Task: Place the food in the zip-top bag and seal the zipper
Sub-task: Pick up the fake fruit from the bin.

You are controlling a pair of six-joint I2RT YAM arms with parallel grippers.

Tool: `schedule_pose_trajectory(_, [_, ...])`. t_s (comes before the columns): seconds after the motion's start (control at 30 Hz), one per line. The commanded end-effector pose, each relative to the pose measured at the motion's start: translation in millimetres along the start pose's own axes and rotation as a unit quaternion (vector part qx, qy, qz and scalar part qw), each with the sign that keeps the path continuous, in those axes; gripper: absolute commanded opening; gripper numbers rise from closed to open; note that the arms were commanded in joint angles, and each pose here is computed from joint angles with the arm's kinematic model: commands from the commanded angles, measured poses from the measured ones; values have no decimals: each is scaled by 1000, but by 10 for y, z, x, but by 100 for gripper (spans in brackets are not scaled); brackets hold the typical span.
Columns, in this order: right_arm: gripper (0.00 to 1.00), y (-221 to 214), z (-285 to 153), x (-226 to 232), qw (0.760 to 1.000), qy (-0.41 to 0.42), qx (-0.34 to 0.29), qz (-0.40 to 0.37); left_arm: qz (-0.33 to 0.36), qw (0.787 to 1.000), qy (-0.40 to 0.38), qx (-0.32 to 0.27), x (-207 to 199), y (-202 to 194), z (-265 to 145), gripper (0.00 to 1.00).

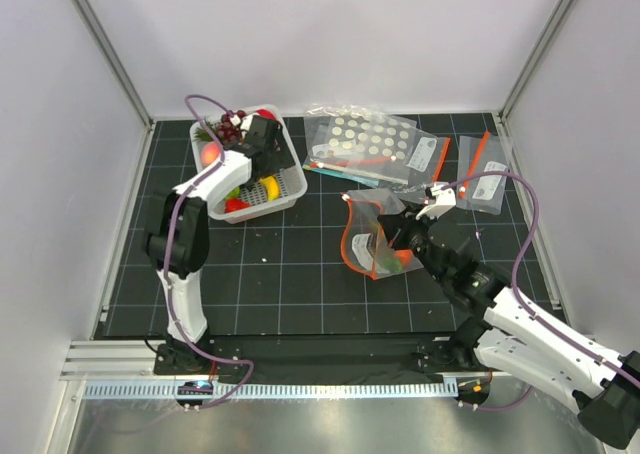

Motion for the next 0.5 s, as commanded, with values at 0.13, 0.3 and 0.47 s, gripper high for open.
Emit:
schedule_pose_trajectory(0.13, [1, 219, -18, 105, 999, 16, -41, 25, -14, 998, 56, 37, 189, -90, 327, 84])
schedule_pose_trajectory(0.3, [1, 221, -22, 101, 999, 15, -42, 24, -6, 996, 71, 53, 288, -172, 483, 72])
schedule_pose_trajectory(0.47, [1, 235, -31, 105, 999, 16, -44, 24, 5, 994, 76, 75, 352, -310, 626, 55])
Point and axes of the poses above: each gripper's point midway between its finger pads, its own z axis out along the fingers, its own x axis along the line the jaws close on, y = z × x, the point moved 3 cm from there along -z, back along the fingers, and after that the axes turned 5 degrees about -z, right-handed, at the moved point
